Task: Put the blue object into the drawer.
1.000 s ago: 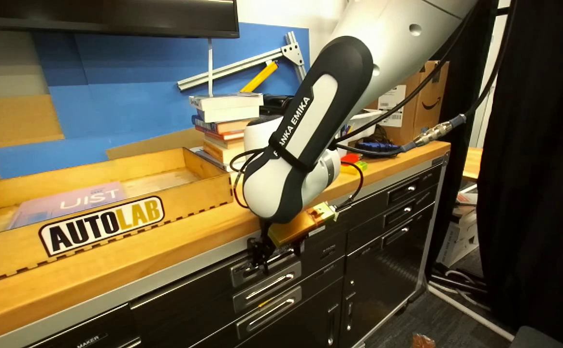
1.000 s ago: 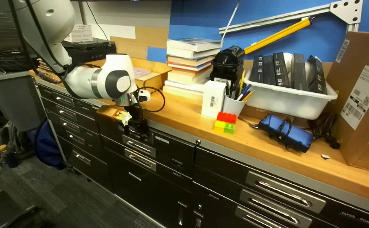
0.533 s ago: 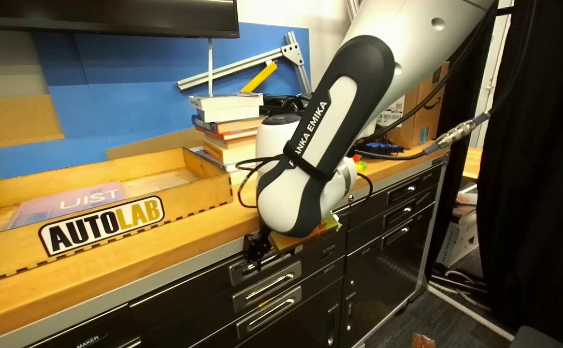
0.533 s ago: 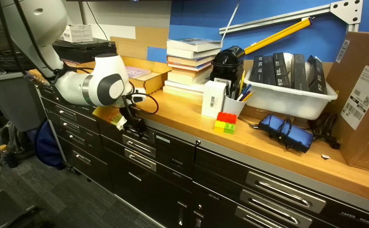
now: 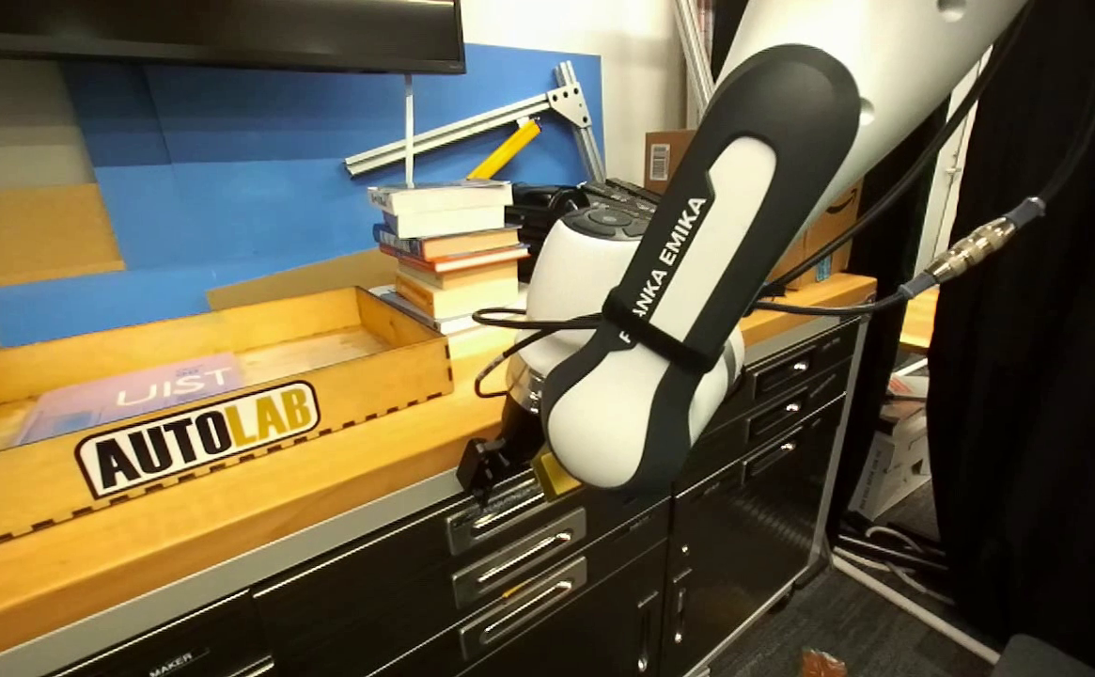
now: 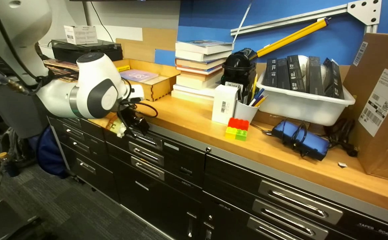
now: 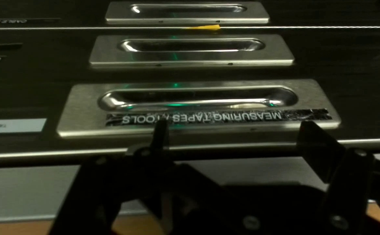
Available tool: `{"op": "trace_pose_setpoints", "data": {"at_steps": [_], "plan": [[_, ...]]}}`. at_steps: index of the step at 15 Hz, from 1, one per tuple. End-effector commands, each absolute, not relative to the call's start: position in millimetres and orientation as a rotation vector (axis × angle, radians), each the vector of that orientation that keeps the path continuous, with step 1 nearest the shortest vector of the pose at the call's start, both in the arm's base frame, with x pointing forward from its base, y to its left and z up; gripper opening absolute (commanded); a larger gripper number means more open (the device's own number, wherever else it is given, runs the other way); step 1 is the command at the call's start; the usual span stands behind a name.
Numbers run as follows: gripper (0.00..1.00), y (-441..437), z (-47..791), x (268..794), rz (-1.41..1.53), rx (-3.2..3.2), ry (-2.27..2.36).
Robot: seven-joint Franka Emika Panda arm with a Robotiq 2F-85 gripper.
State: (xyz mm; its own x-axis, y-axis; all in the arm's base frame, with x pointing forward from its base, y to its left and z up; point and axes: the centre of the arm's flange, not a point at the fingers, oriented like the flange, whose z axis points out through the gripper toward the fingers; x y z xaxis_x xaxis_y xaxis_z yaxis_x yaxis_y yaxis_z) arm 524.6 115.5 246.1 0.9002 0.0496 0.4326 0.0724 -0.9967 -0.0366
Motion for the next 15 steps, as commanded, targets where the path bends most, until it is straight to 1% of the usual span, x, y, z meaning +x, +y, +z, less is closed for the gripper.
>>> {"op": "trace_pose_setpoints", "data": {"at_steps": [1,6,9,13,14,15], "plan": [[1.0,102,289,517,-0.593,-3.106,-0.155],[1.0,66,326,491,-0.118,-3.341,-0.224],[1.0,61,346,475,0.075,-3.368,-0.331],[1.0,69,379,463,0.217,-3.257,-0.471],[1.0,71,355,466,0.178,-3.303,-0.414],[1.0,72,361,464,0.178,-3.295,-0.424]]}}
